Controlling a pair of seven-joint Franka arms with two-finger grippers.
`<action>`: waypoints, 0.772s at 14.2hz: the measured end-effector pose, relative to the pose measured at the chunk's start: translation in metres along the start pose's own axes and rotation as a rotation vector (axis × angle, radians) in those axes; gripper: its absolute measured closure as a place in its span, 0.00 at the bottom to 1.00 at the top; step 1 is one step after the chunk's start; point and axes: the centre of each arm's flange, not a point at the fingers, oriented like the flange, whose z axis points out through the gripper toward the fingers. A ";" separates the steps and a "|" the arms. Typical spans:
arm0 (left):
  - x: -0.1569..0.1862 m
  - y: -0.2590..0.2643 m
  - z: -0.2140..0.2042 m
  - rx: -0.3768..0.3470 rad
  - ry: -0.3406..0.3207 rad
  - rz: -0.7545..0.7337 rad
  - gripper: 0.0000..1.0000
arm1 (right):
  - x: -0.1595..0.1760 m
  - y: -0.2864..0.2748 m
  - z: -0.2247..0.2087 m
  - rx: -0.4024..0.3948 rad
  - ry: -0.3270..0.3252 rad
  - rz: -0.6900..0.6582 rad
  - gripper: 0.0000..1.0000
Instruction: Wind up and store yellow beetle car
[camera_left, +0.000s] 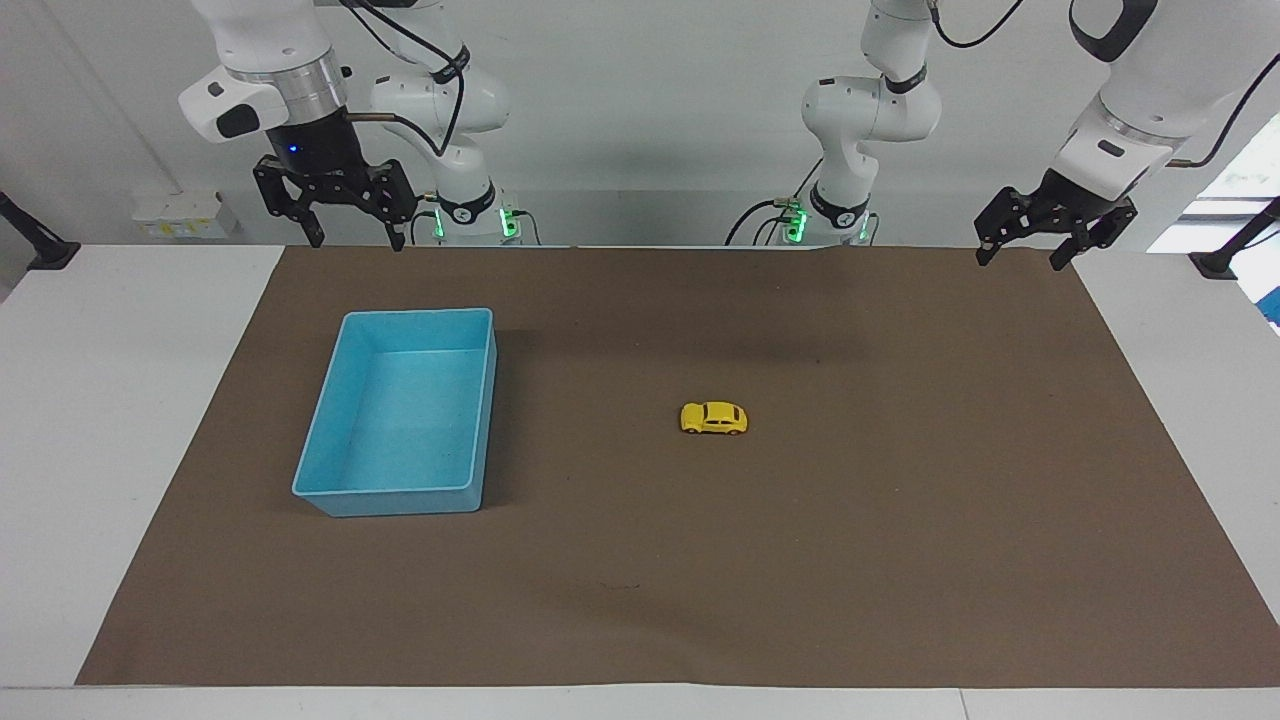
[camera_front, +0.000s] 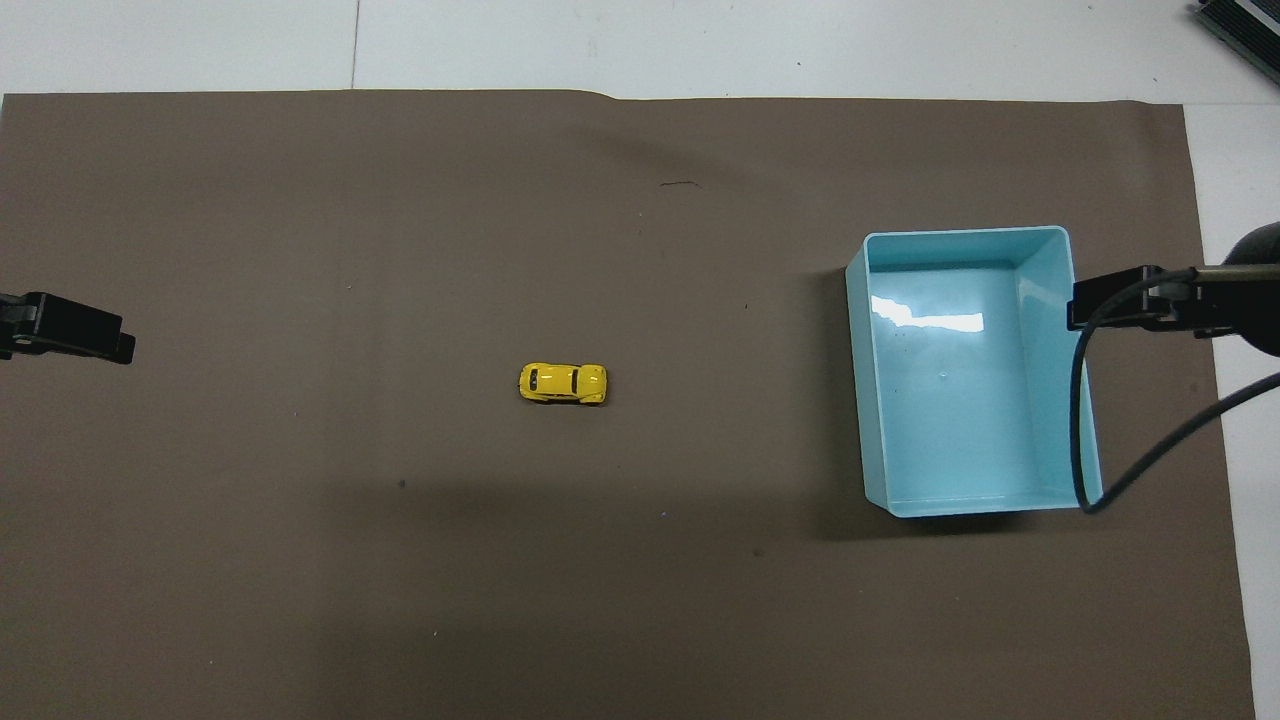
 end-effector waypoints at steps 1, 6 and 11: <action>0.000 0.000 0.000 0.000 -0.001 0.000 0.00 | 0.000 0.002 0.000 0.000 -0.001 0.003 0.00; -0.002 0.000 -0.001 -0.001 -0.002 0.000 0.00 | 0.002 0.011 0.001 0.001 -0.003 0.021 0.00; -0.002 0.001 -0.001 -0.001 -0.002 0.002 0.00 | 0.002 0.011 0.001 0.001 -0.003 0.021 0.00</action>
